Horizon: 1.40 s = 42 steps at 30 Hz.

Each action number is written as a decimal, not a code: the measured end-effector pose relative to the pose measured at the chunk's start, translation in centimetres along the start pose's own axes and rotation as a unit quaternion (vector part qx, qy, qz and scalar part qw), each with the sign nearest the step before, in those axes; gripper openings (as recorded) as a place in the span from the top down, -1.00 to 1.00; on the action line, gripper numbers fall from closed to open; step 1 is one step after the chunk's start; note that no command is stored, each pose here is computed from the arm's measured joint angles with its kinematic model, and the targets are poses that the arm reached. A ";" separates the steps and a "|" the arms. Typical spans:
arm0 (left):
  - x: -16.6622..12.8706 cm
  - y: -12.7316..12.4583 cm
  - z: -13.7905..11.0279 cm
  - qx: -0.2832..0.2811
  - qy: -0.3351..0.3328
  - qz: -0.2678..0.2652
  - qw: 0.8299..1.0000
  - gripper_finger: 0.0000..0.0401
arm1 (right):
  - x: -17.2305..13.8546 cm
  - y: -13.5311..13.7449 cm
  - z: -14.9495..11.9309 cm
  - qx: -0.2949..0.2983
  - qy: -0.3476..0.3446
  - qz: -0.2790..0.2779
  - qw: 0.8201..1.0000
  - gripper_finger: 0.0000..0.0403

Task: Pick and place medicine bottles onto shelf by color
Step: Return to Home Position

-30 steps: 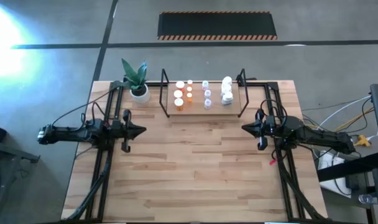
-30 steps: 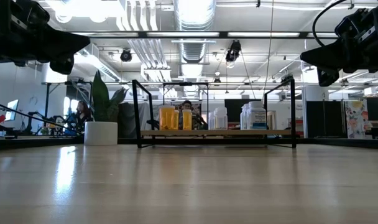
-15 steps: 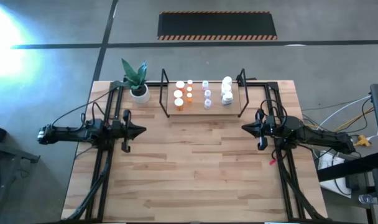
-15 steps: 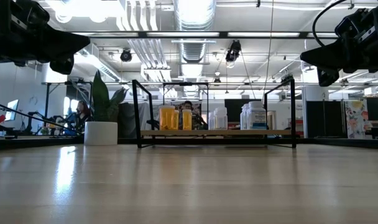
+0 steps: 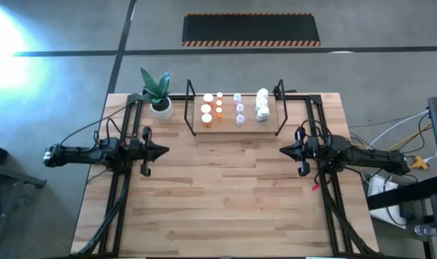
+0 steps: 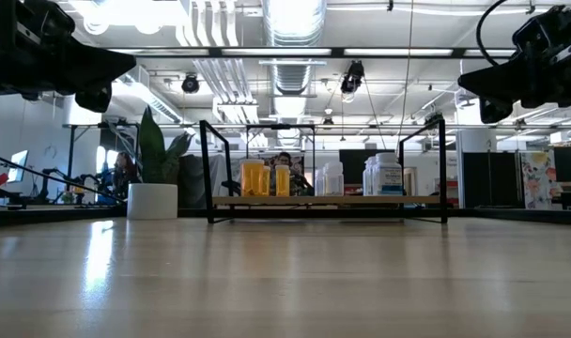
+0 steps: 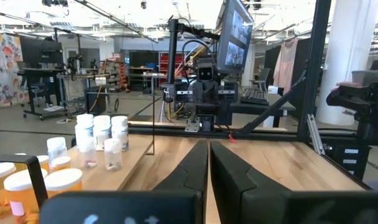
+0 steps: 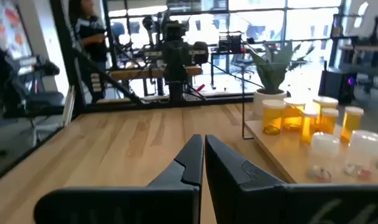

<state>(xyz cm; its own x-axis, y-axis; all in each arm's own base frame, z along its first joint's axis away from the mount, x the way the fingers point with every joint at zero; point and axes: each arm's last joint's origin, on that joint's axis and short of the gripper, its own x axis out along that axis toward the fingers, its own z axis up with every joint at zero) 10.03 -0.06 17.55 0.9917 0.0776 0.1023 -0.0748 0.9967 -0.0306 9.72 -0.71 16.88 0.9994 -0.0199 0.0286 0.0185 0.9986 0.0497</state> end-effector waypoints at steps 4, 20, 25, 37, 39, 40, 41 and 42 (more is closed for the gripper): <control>0.0 0.0 0.0 0.000 0.000 0.000 1.000 1.00 | 0.0 0.4 0.0 -0.018 -0.003 0.022 1.000 0.96; 0.0 0.0 0.0 0.000 0.000 0.000 1.000 1.00 | 0.1 0.9 -0.2 -0.002 0.012 0.047 0.999 0.96; 0.0 0.0 0.0 0.000 0.000 0.000 1.000 1.00 | 0.2 0.9 -0.3 -0.002 0.016 0.047 0.999 0.96; 0.0 0.0 0.0 0.000 0.000 0.000 1.000 1.00 | 0.2 0.9 -0.3 -0.002 0.015 0.047 0.999 0.96; 0.0 0.0 0.0 0.000 0.000 0.000 1.000 1.00 | 0.2 0.9 -0.3 -0.002 0.015 0.047 0.999 0.96; 0.0 0.0 0.0 0.000 0.000 0.000 1.000 1.00 | 0.2 0.9 -0.3 -0.002 0.015 0.047 0.999 0.96; 0.0 0.0 0.0 0.000 0.000 0.000 1.000 1.00 | 0.2 0.9 -0.3 -0.002 0.015 0.047 0.999 0.96; 0.0 0.0 0.0 0.000 0.000 0.000 1.000 1.00 | 0.2 0.9 -0.3 -0.002 0.015 0.047 0.999 0.96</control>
<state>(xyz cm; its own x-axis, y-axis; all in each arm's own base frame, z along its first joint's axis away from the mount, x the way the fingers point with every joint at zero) 10.03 -0.06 17.56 0.9917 0.0772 0.1029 -0.0744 0.9968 -0.0305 9.93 0.20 16.68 0.9972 0.0747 0.0025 -0.0747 0.9963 0.0435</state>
